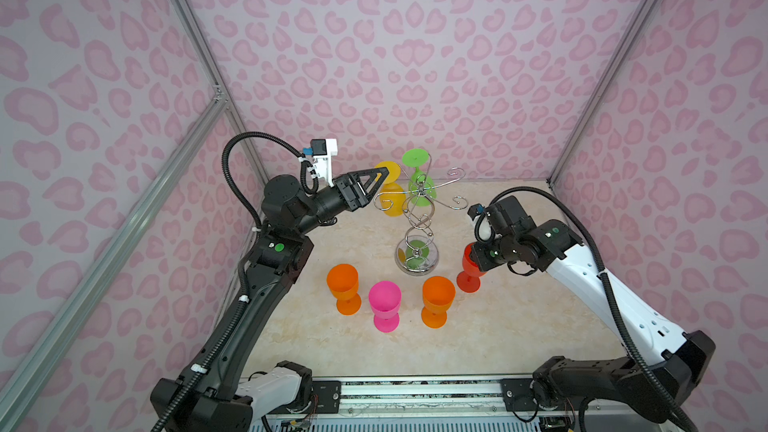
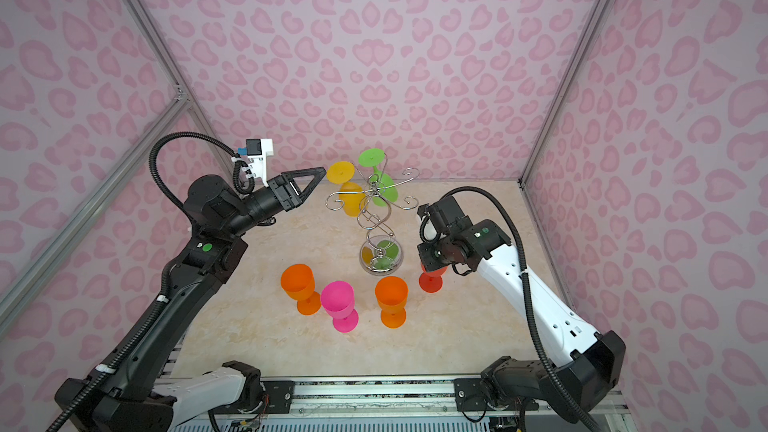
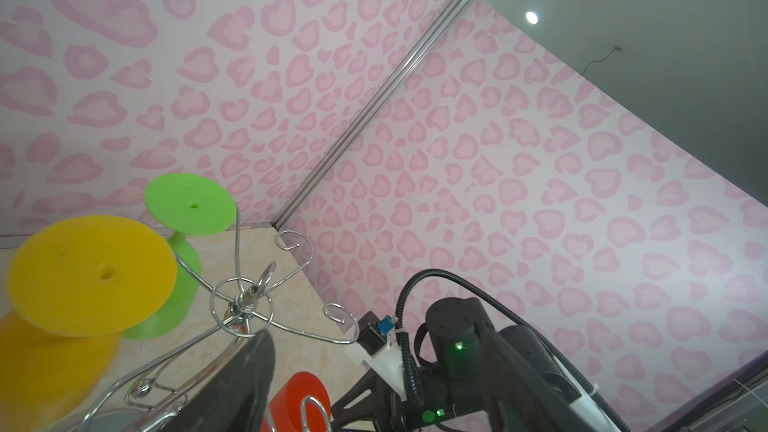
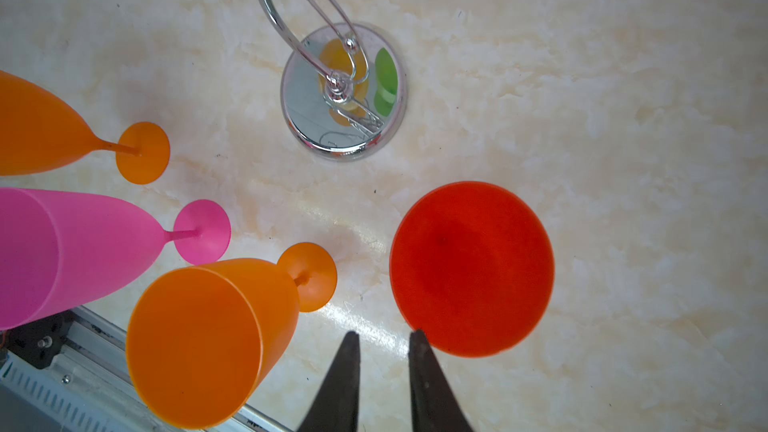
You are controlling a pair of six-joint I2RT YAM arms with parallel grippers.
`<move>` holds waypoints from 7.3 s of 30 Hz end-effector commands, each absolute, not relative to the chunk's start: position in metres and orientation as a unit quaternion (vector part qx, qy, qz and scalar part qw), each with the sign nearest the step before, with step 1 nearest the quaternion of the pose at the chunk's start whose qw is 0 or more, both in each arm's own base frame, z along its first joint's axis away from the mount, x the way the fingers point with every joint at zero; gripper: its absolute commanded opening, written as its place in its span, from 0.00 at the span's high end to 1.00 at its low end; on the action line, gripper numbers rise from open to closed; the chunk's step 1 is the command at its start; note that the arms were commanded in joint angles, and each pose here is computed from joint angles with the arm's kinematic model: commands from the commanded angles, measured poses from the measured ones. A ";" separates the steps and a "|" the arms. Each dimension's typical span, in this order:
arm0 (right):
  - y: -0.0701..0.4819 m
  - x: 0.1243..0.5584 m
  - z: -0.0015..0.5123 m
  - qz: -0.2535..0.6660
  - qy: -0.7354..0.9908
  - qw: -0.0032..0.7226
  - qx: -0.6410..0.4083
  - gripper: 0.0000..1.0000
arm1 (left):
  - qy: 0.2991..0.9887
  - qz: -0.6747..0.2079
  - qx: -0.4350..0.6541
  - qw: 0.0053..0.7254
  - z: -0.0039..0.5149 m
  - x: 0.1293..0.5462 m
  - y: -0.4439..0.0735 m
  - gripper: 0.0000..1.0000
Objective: Take the wine glass off the wine glass rack
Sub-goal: 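Open the right gripper and raise it off the red glass, then close the left gripper on the yellow glass base on the rack, then lift the yellow glass up and off the rack with the left gripper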
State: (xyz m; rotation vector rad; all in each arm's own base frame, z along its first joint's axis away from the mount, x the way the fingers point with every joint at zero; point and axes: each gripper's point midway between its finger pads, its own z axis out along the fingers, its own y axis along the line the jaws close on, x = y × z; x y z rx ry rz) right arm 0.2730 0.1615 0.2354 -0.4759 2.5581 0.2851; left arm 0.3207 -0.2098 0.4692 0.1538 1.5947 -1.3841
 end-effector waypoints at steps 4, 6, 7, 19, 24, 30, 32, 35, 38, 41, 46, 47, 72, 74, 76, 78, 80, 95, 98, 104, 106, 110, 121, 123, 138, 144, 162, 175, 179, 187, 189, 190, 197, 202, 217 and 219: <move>0.142 0.280 0.266 0.144 0.929 0.319 -0.116 0.77 | 0.660 -0.558 0.032 0.502 0.466 0.341 -0.192 0.19; 0.136 0.278 0.272 0.157 0.926 0.327 -0.104 0.76 | 0.663 -0.554 0.025 0.502 0.462 0.347 -0.188 0.19; 0.133 0.278 0.274 0.159 0.925 0.330 -0.100 0.76 | 0.665 -0.552 0.022 0.502 0.460 0.350 -0.187 0.19; 0.102 0.289 0.317 0.158 0.885 0.436 -0.035 0.75 | 0.697 -0.549 -0.024 0.460 0.417 0.395 -0.180 0.20; 0.086 0.293 0.329 0.161 0.871 0.464 0.001 0.74 | 0.711 -0.560 -0.027 0.424 0.396 0.413 -0.189 0.23; 0.074 0.294 0.330 0.165 0.864 0.474 0.026 0.73 | 0.723 -0.564 -0.032 0.398 0.376 0.426 -0.195 0.29; 0.072 0.295 0.329 0.168 0.864 0.474 0.031 0.72 | 0.725 -0.564 -0.034 0.393 0.371 0.429 -0.196 0.30; 0.071 0.297 0.328 0.174 0.863 0.472 0.034 0.72 | 0.727 -0.568 -0.034 0.385 0.366 0.431 -0.199 0.34; 0.072 0.299 0.325 0.179 0.864 0.469 0.035 0.72 | 0.728 -0.571 -0.034 0.378 0.361 0.433 -0.201 0.37; 0.072 0.301 0.323 0.184 0.864 0.467 0.037 0.72 | 0.727 -0.574 -0.032 0.374 0.360 0.434 -0.204 0.39; 0.073 0.302 0.320 0.188 0.865 0.464 0.038 0.72 | 0.723 -0.583 -0.024 0.371 0.363 0.433 -0.210 0.46; 0.073 0.302 0.320 0.187 0.865 0.464 0.038 0.72 | 0.722 -0.584 -0.023 0.370 0.363 0.433 -0.210 0.47; 0.068 0.302 0.309 0.189 0.869 0.456 0.045 0.72 | 0.727 -0.588 -0.023 0.353 0.355 0.431 -0.214 0.80; 0.068 0.302 0.309 0.190 0.868 0.456 0.045 0.72 | 0.727 -0.590 -0.021 0.352 0.356 0.430 -0.214 0.82; 0.067 0.301 0.309 0.189 0.868 0.456 0.047 0.72 | 0.726 -0.590 -0.022 0.351 0.357 0.429 -0.214 0.85; 0.067 0.301 0.309 0.191 0.868 0.456 0.047 0.72 | 0.726 -0.592 -0.021 0.350 0.357 0.429 -0.214 0.87; 0.066 0.301 0.309 0.192 0.868 0.456 0.049 0.72 | 0.726 -0.593 -0.023 0.349 0.357 0.429 -0.214 0.87; 0.064 0.300 0.309 0.195 0.865 0.458 0.053 0.72 | 0.717 -0.601 -0.019 0.352 0.371 0.423 -0.209 0.97; 0.064 0.300 0.309 0.196 0.866 0.458 0.054 0.72 | 0.715 -0.602 -0.018 0.356 0.376 0.421 -0.206 0.97; 0.064 0.300 0.310 0.198 0.865 0.459 0.054 0.72 | 0.712 -0.604 -0.015 0.359 0.381 0.420 -0.204 0.97; 0.064 0.301 0.309 0.198 0.865 0.458 0.055 0.72 | 0.711 -0.604 -0.015 0.359 0.383 0.420 -0.204 0.97; 0.063 0.300 0.310 0.198 0.864 0.460 0.055 0.72 | 0.709 -0.607 -0.014 0.359 0.387 0.420 -0.203 0.97; 0.062 0.301 0.310 0.199 0.863 0.460 0.057 0.72 | 0.702 -0.613 -0.017 0.361 0.397 0.433 -0.205 0.97; 0.062 0.301 0.310 0.199 0.863 0.461 0.057 0.72 | 0.702 -0.614 -0.017 0.361 0.397 0.436 -0.206 0.97; 0.062 0.304 0.305 0.204 0.865 0.455 0.059 0.72 | 0.704 -0.627 0.003 0.333 0.390 0.440 -0.232 0.97; 0.061 0.303 0.305 0.204 0.864 0.457 0.060 0.72 | 0.709 -0.626 0.008 0.324 0.382 0.432 -0.236 0.97; 0.061 0.301 0.304 0.209 0.862 0.457 0.062 0.72 | 0.716 -0.614 0.005 0.334 0.382 0.399 -0.219 0.97; 0.061 0.302 0.306 0.213 0.861 0.458 0.062 0.72 | 0.722 -0.589 -0.009 0.364 0.395 0.381 -0.181 0.97; 0.060 0.302 0.306 0.210 0.861 0.459 0.063 0.72 | 0.721 -0.576 -0.018 0.385 0.404 0.373 -0.161 0.97; 0.062 0.305 0.312 0.220 0.853 0.468 0.062 0.72 | 0.701 -0.548 -0.018 0.456 0.447 0.342 -0.125 0.97; 0.065 0.306 0.318 0.230 0.846 0.477 0.058 0.72 | 0.689 -0.549 -0.009 0.473 0.464 0.331 -0.124 0.97; 0.067 0.307 0.321 0.237 0.842 0.482 0.056 0.72 | 0.681 -0.551 -0.004 0.482 0.473 0.324 -0.124 0.97; 0.083 0.313 0.349 0.299 0.802 0.516 0.044 0.66 | 0.635 -0.557 0.028 0.534 0.524 0.286 -0.125 0.97; 0.094 0.317 0.376 0.356 0.760 0.543 0.037 0.61 | 0.603 -0.587 0.070 0.536 0.553 0.264 -0.142 0.97; 0.115 0.315 0.450 0.487 0.631 0.604 0.008 0.33 | 0.524 -0.706 0.167 0.446 0.578 0.247 -0.213 0.97; 0.120 0.317 0.454 0.502 0.621 0.602 0.002 0.33 | 0.513 -0.719 0.173 0.437 0.580 0.246 -0.217 0.97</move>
